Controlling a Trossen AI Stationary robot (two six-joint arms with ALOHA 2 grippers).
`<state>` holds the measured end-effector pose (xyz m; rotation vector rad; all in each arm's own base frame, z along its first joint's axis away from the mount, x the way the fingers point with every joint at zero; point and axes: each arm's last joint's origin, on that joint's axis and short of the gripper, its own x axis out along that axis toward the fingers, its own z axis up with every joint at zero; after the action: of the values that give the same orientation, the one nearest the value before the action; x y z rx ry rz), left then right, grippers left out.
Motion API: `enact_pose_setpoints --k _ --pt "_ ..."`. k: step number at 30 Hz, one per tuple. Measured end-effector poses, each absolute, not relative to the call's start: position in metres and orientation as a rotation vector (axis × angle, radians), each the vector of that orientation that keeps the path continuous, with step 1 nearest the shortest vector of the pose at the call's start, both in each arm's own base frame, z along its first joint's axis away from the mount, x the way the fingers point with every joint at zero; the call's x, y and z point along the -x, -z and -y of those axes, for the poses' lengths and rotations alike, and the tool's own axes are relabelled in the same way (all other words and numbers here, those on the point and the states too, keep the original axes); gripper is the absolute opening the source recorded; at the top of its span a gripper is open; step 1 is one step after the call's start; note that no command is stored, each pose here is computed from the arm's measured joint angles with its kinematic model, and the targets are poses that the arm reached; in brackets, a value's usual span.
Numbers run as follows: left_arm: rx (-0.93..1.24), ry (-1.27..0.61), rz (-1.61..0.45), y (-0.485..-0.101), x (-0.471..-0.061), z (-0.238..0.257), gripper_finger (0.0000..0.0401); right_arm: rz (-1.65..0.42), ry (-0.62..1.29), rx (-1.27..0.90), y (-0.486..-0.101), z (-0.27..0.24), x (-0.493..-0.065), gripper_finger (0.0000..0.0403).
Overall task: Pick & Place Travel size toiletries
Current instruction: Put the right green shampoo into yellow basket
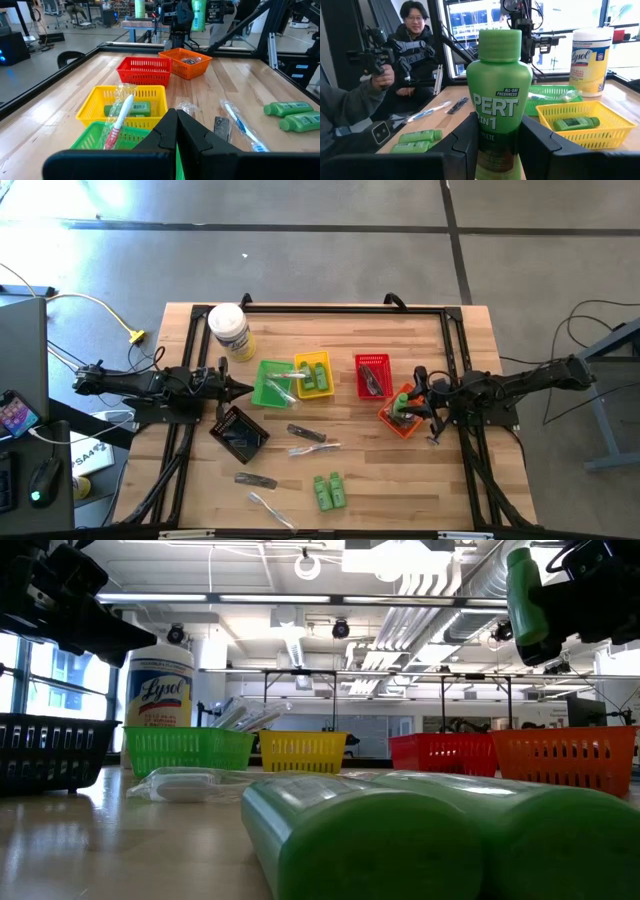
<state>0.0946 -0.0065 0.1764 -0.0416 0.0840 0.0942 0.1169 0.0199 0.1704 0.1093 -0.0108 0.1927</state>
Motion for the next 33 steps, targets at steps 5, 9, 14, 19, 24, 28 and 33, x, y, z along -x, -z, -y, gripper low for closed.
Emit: enact_pose_setpoints --k 5,9,14,19,24,28,33 --pt "0.083 -0.096 -0.073 -0.1769 -0.0948 0.0065 0.0 0.009 -0.191 -0.132 -0.1704 -0.0199 -0.1169 0.0102" --pt "0.144 -0.098 -0.068 -0.1771 -0.0948 0.0065 0.0 0.009 -0.182 -0.132 -0.1703 -0.0196 -0.1169 0.0102" --pt "0.146 -0.098 -0.068 -0.1771 -0.0948 0.0065 0.0 0.012 -0.128 -0.143 -0.1702 -0.0181 -0.1172 0.0102" --pt "0.122 -0.103 -0.067 -0.1772 -0.0948 0.0063 0.0 -0.012 -0.089 -0.154 -0.1676 -0.0172 -0.1186 0.0102" --pt "0.133 -0.105 -0.062 -0.1774 -0.0949 0.0063 0.0 -0.034 -0.085 -0.158 -0.1653 -0.0174 -0.1199 0.0102" --pt "0.134 -0.105 -0.059 -0.1776 -0.0949 0.0063 0.0 -0.057 -0.082 -0.159 -0.1629 -0.0176 -0.1214 0.0102" --pt "0.152 -0.105 -0.061 -0.1774 -0.0949 0.0063 0.0 -0.077 -0.067 -0.182 -0.1606 -0.0175 -0.1229 0.0102"
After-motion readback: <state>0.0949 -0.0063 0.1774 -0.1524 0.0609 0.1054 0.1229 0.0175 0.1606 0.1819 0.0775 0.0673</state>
